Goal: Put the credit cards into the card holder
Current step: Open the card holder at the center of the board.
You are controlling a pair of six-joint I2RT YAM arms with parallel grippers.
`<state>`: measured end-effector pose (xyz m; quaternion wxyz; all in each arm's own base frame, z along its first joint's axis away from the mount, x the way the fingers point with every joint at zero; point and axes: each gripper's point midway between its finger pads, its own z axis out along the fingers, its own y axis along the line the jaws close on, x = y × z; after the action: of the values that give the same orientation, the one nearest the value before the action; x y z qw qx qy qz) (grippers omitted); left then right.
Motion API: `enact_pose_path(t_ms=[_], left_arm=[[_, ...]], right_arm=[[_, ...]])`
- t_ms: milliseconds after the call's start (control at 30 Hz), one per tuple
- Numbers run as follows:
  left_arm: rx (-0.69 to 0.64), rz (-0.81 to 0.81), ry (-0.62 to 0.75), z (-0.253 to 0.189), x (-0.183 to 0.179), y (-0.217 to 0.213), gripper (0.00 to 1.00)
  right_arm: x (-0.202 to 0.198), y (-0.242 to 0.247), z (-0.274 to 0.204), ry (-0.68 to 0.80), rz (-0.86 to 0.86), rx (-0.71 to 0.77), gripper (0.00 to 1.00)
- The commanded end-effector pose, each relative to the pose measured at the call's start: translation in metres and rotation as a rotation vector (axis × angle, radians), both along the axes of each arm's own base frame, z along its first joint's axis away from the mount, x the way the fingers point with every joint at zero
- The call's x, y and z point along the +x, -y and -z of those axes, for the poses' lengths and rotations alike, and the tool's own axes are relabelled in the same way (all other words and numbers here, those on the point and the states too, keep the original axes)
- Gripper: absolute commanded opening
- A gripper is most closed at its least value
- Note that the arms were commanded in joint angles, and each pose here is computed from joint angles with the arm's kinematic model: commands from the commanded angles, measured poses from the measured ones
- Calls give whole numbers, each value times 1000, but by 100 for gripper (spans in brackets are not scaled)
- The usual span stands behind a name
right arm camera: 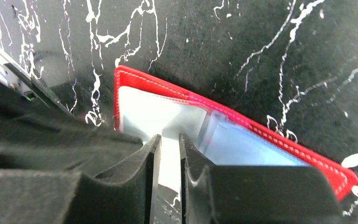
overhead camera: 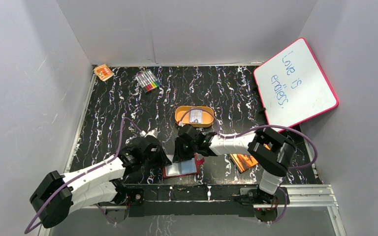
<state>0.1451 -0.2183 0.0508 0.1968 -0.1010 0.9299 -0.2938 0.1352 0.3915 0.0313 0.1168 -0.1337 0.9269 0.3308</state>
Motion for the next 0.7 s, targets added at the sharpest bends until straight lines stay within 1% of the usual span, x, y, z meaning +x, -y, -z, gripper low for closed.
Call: enact_pose_path(t_ms=[0,267,433,667], left_arm=[[49,-21,-40,22,-8,-12,0],[70,-22,-61,33,-11,-15,0],[82,-14,-63,35,-10,-14,0],[115,-32,-56,40,-6,-19,0]], right_arm=[[2,9,-25,45,31,26,30],[-1,50,-33,97,91,-31,41],[-1,76,-24,91,139,-62,42],[-5,89,-14,61,155,-63,42]])
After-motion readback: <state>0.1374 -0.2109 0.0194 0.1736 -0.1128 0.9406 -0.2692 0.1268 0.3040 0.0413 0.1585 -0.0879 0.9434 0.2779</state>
